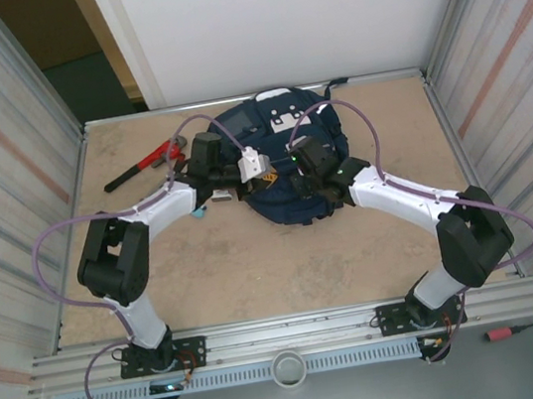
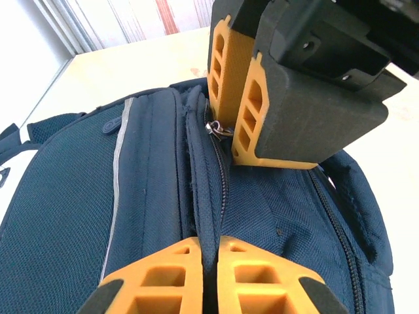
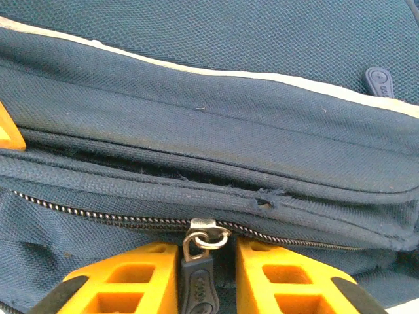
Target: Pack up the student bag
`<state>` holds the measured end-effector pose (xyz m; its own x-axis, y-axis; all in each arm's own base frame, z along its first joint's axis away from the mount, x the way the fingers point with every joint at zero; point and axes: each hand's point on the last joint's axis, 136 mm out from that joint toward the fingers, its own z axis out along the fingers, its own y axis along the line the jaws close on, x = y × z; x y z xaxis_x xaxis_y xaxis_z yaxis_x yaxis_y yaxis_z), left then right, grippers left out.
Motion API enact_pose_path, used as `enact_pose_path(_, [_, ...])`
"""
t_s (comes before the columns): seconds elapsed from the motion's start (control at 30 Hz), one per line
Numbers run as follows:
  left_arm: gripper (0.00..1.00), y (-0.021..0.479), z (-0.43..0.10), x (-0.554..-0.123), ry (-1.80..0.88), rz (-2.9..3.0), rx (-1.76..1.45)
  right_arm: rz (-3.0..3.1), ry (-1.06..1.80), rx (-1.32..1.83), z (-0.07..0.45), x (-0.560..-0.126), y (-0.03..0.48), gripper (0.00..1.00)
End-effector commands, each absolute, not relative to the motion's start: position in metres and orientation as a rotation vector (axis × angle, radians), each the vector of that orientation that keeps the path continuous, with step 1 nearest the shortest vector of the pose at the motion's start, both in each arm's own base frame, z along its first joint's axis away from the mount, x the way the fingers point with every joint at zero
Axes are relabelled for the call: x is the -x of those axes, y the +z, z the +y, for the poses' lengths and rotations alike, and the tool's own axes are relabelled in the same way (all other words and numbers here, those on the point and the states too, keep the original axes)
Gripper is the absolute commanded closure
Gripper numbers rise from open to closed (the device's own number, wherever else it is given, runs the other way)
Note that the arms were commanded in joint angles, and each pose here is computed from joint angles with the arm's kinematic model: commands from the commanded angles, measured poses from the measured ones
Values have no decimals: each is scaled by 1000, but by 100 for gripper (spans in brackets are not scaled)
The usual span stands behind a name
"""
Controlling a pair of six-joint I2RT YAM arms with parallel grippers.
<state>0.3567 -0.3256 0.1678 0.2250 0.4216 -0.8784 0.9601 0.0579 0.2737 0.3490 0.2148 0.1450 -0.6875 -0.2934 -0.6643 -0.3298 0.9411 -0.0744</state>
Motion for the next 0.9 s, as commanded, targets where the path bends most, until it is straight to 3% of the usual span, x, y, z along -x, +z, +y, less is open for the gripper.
enact_pose_path(0.0, [92, 201, -331, -353, -711, 1253, -1521, 2379, -58, 451, 197, -349, 149, 81])
enact_pose_path(0.27, [92, 198, -330, -356, -688, 1263, -1531, 2373, -66, 467, 190, -344, 159, 92])
enact_pose_path(0.43, [92, 192, -329, -360, -672, 1277, -1538, 2384, 134, 420, 186, -336, 169, 100])
enact_pose_path(0.6, [92, 192, -321, -365, -654, 1289, -1523, 2424, 386, 273, 170, -336, 166, 100])
enact_pose_path(0.87, [93, 192, -315, -370, -655, 1293, -1507, 2543, 511, -4, 123, -341, 141, 100])
